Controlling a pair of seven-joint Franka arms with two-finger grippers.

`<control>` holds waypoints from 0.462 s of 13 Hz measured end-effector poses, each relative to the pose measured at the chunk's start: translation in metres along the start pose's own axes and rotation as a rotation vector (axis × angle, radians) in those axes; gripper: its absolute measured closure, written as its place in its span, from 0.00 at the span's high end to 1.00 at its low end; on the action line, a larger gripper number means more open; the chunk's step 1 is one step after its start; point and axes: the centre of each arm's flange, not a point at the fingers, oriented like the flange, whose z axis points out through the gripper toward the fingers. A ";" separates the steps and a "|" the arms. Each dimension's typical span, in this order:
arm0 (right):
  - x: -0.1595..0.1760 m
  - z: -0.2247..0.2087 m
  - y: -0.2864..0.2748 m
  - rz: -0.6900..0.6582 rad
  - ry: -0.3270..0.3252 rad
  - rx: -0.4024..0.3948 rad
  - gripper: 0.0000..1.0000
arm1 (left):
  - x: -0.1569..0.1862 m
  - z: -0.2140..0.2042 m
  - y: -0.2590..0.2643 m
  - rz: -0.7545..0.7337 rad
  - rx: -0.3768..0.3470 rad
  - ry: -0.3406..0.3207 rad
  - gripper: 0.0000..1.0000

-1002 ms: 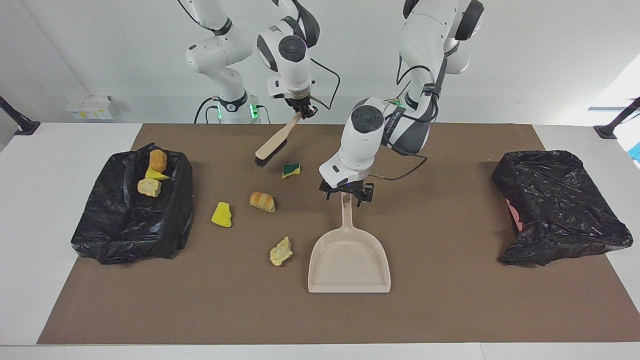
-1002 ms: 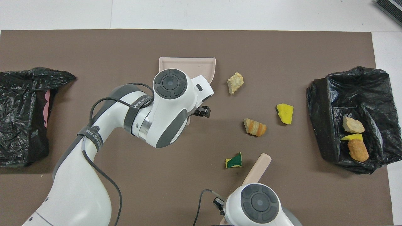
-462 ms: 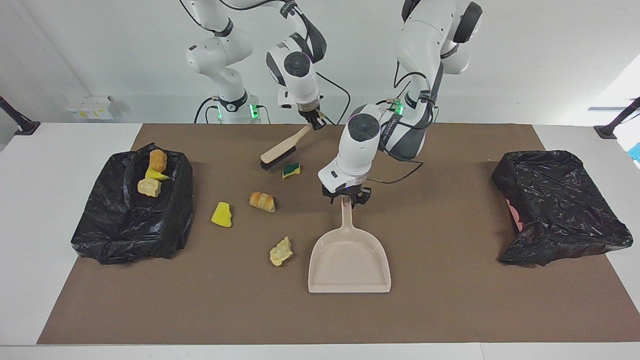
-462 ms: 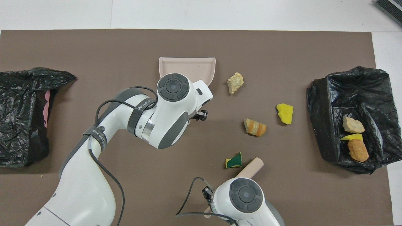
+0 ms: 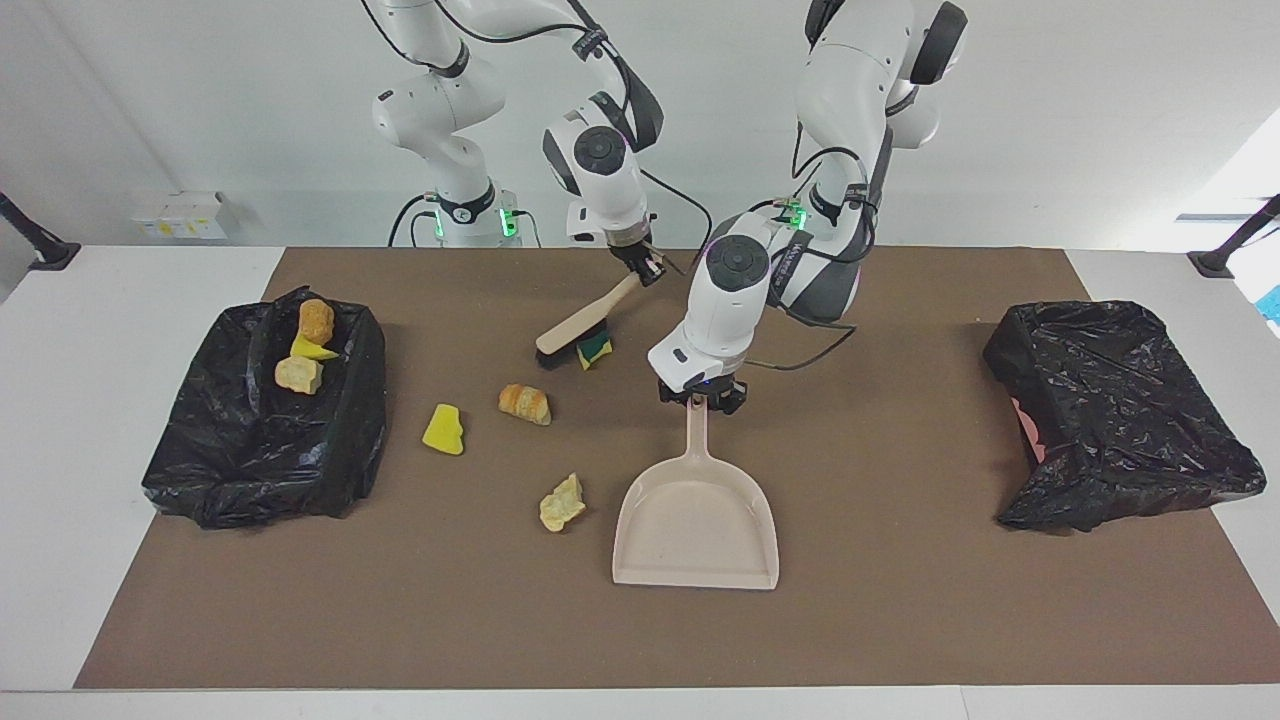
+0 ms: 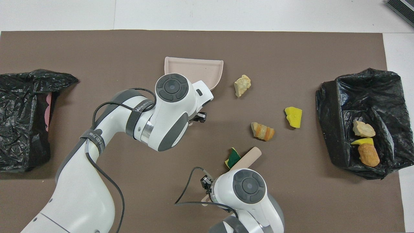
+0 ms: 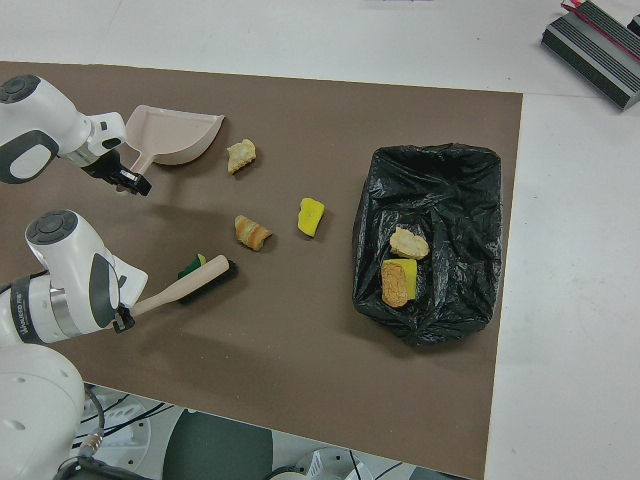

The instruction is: Sweep and dump trash in bin

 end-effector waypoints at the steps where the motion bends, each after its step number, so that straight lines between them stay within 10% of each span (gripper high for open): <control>1: 0.011 -0.009 -0.015 -0.008 -0.004 0.024 0.26 | 0.001 -0.001 -0.002 -0.004 0.000 0.001 0.11; 6: 0.048 -0.047 -0.055 -0.093 0.037 -0.018 0.26 | 0.007 -0.004 -0.007 -0.007 -0.009 0.040 0.61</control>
